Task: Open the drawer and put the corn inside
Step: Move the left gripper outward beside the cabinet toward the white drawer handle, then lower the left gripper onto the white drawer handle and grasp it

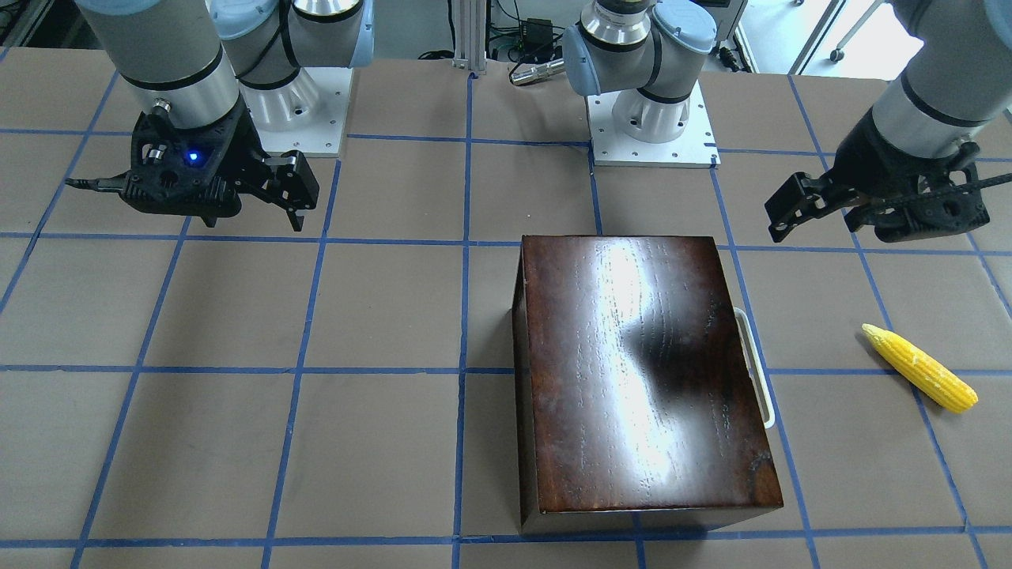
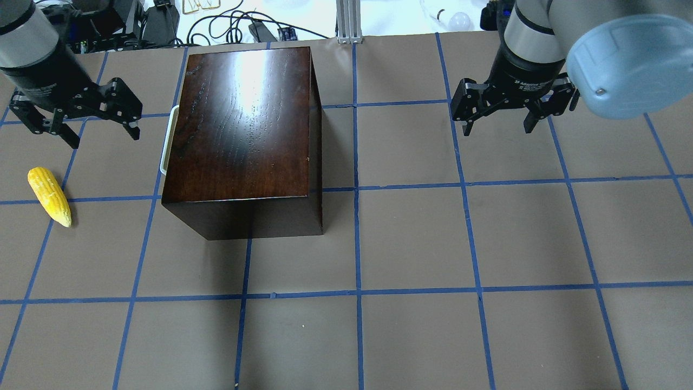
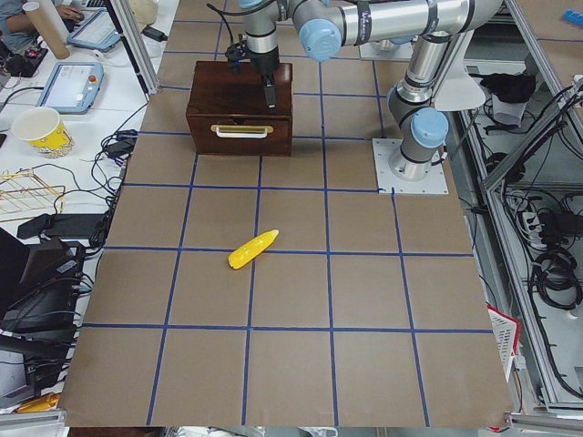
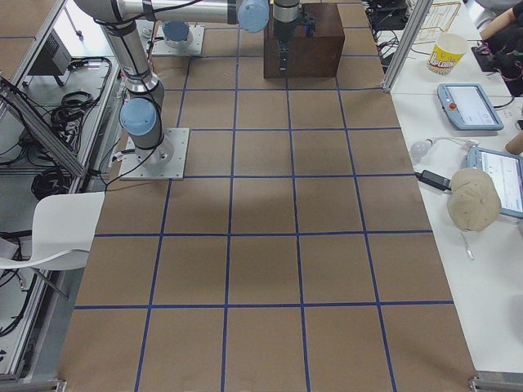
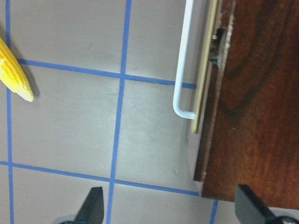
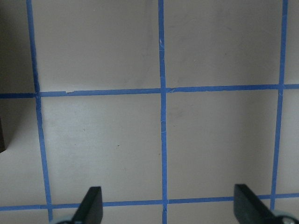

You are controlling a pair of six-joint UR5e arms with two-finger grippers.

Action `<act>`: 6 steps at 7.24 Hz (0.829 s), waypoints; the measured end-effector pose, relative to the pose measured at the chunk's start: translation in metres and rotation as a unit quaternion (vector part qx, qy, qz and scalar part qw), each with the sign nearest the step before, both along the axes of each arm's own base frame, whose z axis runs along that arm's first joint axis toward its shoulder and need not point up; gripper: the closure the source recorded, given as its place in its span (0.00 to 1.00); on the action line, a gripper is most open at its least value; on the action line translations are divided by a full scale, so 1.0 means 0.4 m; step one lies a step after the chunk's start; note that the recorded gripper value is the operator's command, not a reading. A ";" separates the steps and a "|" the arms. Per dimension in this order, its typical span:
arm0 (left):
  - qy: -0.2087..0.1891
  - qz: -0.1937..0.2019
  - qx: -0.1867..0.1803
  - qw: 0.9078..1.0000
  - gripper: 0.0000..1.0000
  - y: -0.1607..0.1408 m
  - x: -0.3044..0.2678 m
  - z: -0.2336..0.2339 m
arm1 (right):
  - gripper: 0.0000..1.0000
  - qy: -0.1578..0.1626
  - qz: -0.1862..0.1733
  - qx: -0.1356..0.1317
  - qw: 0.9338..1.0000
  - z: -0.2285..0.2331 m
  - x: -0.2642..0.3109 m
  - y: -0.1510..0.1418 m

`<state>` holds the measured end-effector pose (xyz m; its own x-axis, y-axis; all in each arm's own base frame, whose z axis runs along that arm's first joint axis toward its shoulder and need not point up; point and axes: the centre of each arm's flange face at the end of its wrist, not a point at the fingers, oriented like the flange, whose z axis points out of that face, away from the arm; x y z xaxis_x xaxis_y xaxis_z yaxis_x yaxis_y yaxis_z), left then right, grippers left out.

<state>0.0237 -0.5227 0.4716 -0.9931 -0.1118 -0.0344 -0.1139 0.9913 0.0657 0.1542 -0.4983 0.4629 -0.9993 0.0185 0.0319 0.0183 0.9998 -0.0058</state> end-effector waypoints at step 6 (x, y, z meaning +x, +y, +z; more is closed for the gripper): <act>0.110 -0.080 -0.027 0.990 0.00 -0.139 0.181 -0.199 | 0.00 0.000 0.000 0.000 1.000 0.000 0.000 0.000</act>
<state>0.0962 -0.5783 0.3922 -0.9810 0.0518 0.1868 0.0560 0.9983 0.0173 0.1542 -0.4982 0.4629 -0.9993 0.0184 0.0320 0.0182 0.9998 -0.0050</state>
